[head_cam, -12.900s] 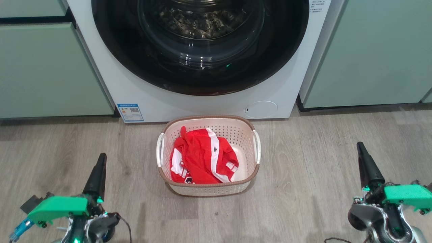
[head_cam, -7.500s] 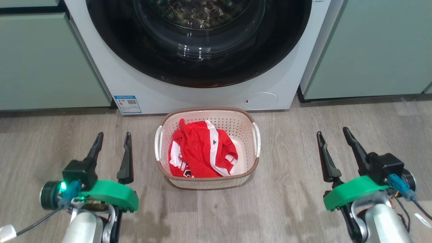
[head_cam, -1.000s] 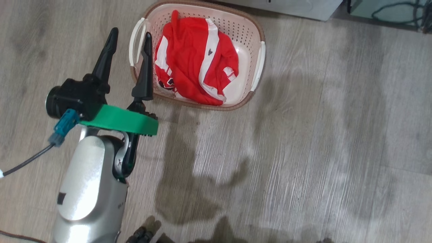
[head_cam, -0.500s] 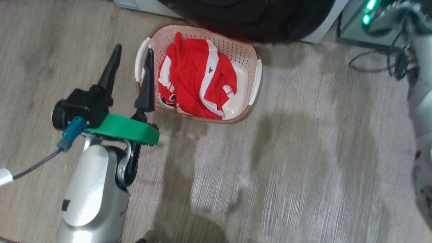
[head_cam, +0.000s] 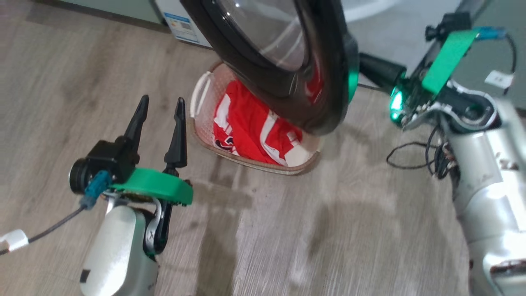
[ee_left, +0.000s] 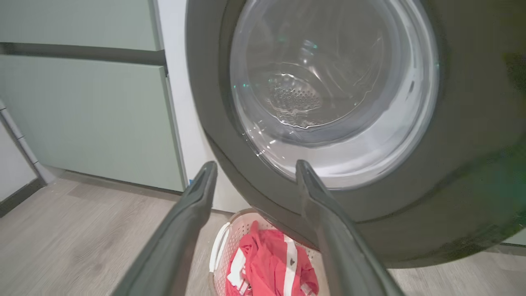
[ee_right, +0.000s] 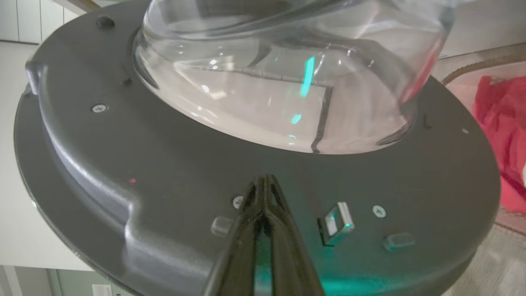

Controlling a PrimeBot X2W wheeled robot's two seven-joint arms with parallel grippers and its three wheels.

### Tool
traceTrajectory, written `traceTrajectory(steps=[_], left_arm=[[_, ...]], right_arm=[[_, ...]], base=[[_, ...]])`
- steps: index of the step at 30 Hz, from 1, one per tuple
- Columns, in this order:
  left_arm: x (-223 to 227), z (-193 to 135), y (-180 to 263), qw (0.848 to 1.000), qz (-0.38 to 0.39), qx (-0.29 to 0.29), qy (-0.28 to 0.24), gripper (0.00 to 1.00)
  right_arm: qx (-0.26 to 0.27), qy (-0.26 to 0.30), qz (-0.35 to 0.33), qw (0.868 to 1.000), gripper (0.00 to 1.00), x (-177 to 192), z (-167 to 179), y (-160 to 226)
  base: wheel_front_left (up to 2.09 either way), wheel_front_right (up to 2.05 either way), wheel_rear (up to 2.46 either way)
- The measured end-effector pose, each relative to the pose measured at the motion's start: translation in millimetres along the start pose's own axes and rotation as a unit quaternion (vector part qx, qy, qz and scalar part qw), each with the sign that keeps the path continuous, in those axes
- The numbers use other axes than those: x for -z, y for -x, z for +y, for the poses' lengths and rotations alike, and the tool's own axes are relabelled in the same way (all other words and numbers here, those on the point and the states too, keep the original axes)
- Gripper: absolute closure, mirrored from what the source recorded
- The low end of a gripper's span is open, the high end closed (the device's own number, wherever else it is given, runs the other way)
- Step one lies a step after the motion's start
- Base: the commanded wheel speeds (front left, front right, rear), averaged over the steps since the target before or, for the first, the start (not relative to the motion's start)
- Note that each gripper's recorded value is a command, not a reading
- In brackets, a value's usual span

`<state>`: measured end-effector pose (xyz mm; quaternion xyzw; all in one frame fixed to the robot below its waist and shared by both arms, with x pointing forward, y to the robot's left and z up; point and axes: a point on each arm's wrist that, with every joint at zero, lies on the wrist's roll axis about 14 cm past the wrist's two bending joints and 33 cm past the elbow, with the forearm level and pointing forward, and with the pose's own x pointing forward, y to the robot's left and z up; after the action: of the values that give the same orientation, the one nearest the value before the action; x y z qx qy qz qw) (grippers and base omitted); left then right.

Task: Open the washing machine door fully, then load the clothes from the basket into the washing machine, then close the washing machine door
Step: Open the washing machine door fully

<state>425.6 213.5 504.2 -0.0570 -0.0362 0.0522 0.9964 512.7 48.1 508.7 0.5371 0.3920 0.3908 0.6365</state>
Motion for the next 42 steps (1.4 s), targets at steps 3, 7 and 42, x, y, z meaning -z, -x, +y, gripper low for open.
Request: traceTrajectory(steps=[3,7,42], left_arm=[[-3.8,10.6,10.7,1.0,-0.001,-0.018,0.0,0.0],[-8.4,25.9,25.0,0.999,-0.003,-0.044,0.0,0.0],[-23.0,67.6,71.8,0.992,-0.014,-0.124,0.007,0.0]], right_arm=[[-0.007,0.003,0.023,1.0,1.0,20.4,2.6,-5.5],[-0.02,0.001,0.06,0.998,1.0,48.2,8.2,-14.8],[-0.059,-0.066,0.09,0.992,1.0,123.0,18.9,-36.8]], base=[[0.0,0.0,0.0],[0.0,0.0,0.0],[0.0,0.0,0.0]])
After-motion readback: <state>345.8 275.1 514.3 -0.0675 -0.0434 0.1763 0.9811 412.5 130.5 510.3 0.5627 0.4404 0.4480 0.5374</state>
